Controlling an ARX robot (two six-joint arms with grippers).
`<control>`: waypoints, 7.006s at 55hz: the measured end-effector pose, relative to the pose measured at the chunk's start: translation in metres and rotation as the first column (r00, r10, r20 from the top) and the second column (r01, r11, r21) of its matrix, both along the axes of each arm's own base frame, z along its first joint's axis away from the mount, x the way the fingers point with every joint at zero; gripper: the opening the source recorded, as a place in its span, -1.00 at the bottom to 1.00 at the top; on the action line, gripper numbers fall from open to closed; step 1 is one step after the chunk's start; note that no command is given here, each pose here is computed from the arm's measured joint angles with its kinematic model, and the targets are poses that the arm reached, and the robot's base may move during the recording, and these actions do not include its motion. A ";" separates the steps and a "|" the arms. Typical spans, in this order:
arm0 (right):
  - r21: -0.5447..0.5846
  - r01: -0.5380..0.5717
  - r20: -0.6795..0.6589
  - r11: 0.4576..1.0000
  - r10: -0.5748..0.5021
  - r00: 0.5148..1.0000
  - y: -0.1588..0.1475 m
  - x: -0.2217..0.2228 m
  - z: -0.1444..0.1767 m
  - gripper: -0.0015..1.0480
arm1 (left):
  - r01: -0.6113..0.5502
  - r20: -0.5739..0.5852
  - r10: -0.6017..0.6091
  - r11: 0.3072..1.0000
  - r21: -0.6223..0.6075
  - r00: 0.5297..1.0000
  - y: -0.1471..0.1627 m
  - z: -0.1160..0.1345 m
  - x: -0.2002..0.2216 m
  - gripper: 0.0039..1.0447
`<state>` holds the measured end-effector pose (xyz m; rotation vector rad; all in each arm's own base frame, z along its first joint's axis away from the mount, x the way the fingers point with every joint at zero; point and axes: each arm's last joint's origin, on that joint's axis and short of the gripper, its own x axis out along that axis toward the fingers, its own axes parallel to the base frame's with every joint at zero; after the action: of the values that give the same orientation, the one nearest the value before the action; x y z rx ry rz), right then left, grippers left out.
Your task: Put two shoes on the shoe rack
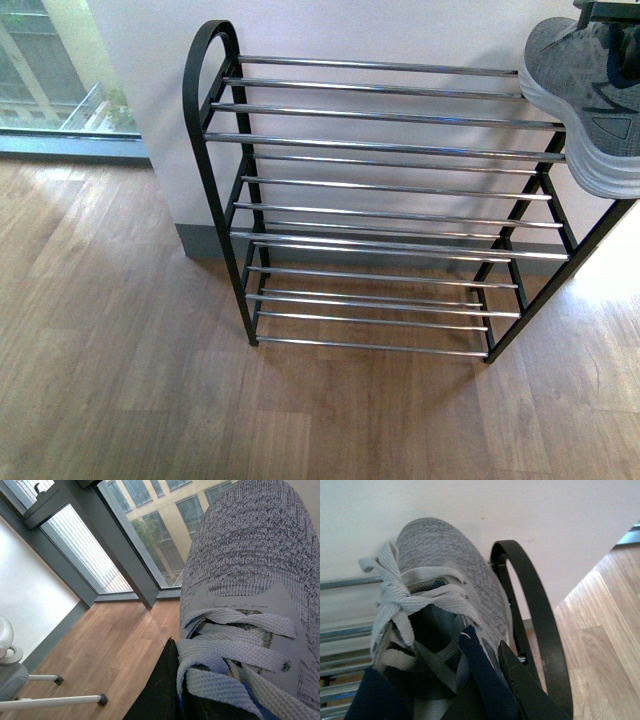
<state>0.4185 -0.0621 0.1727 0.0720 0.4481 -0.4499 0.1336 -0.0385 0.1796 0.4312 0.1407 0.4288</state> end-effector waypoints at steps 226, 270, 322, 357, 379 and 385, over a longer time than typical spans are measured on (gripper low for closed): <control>-0.170 -0.398 0.418 0.901 0.432 0.799 0.062 -0.322 -0.003 -0.01 | -0.002 0.000 0.002 1.000 0.000 1.000 0.000 0.000 0.000 -0.97; -0.169 -0.400 0.417 0.901 0.433 0.799 0.062 -0.322 -0.003 0.82 | 0.062 -0.076 -0.086 0.959 -0.276 0.993 -0.016 0.008 0.013 -0.97; -0.169 -0.400 0.417 0.901 0.433 0.799 0.062 -0.322 -0.003 0.82 | 0.153 -0.266 -0.395 0.764 -0.627 0.880 -0.205 0.025 0.257 -0.97; -0.169 -0.400 0.417 0.901 0.433 0.799 0.062 -0.322 -0.003 0.82 | 0.164 -0.347 -0.470 0.754 -0.637 0.812 -0.276 -0.012 0.336 -0.97; -0.169 -0.400 0.417 0.901 0.433 0.799 0.062 -0.322 -0.003 0.82 | 0.168 -0.338 -0.470 0.751 -0.639 0.815 -0.274 -0.016 0.335 -0.97; -0.169 -0.400 0.417 0.901 0.433 0.799 0.062 -0.322 -0.003 0.82 | 0.168 -0.338 -0.469 0.751 -0.639 0.816 -0.274 -0.016 0.335 -0.97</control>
<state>0.0967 -0.0001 0.1700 0.0029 -0.0170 -0.0019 0.4682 -0.3122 0.1633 -0.0715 0.6611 -0.1039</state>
